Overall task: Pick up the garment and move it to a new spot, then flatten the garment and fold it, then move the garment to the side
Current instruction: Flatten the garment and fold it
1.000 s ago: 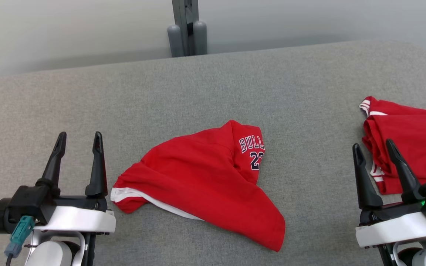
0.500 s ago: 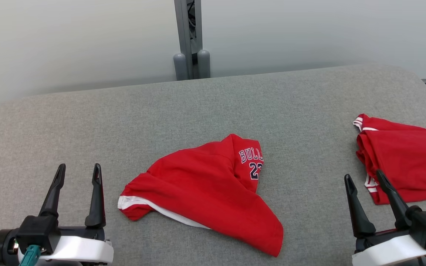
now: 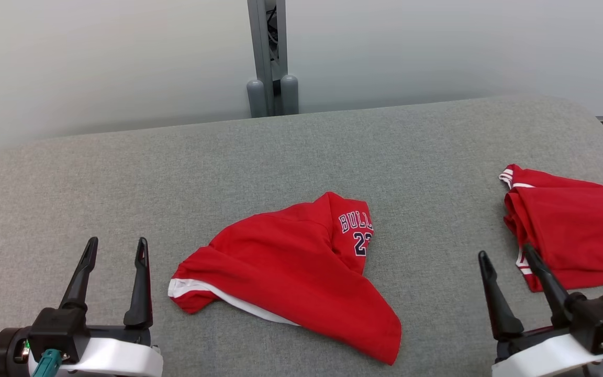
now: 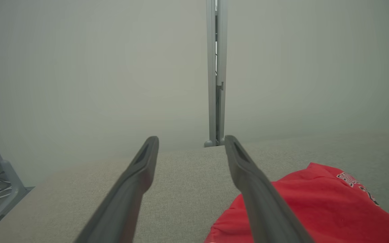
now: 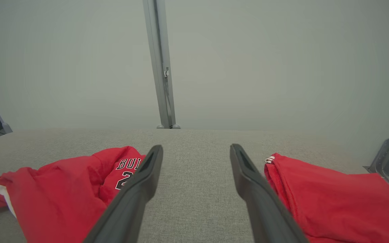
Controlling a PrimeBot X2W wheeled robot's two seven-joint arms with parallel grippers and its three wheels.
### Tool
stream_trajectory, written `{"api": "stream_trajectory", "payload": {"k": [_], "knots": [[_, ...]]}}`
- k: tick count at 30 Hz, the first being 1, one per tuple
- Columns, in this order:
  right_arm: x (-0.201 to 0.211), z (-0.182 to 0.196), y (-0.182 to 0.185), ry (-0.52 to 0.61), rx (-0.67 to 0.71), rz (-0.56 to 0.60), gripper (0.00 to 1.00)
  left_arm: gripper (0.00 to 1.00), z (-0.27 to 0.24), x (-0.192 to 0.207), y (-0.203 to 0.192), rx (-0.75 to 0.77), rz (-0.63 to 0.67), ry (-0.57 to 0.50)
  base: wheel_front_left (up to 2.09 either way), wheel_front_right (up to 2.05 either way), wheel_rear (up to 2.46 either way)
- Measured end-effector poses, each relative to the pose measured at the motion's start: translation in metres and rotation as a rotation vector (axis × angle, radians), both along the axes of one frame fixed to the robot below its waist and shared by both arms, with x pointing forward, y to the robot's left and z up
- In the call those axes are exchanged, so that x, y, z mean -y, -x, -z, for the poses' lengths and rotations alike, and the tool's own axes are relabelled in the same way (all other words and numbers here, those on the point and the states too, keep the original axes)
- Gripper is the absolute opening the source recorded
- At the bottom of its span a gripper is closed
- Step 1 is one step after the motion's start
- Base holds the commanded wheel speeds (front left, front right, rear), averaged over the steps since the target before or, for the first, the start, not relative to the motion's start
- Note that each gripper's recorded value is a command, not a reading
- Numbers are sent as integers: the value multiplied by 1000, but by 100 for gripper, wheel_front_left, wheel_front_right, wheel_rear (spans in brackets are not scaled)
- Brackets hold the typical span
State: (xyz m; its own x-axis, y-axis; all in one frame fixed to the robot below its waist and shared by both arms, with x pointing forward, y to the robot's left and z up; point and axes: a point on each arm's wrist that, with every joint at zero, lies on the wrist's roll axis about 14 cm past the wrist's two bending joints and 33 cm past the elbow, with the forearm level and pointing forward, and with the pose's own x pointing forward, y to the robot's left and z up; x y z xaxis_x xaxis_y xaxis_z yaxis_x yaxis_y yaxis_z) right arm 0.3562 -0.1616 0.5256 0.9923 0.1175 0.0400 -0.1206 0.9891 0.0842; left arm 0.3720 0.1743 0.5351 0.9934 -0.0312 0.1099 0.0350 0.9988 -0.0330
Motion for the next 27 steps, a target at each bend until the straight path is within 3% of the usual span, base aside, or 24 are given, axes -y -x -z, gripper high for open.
{"api": "stream_trajectory", "payload": {"k": [4,14,25,27], "knots": [[-12,2,-1,23,-10,-52,100,100,1,0,0,-4,2,-2,0,0,0],[-85,66,34,177,-250,-443,100,100,4,-4,-6,-15,-9,-3,0,0,0],[-107,121,41,154,-429,-548,100,100,15,-10,-11,-40,-35,6,0,0,0],[-116,120,39,142,-420,-566,37,100,15,-10,-10,-41,-38,7,0,0,0]]}}
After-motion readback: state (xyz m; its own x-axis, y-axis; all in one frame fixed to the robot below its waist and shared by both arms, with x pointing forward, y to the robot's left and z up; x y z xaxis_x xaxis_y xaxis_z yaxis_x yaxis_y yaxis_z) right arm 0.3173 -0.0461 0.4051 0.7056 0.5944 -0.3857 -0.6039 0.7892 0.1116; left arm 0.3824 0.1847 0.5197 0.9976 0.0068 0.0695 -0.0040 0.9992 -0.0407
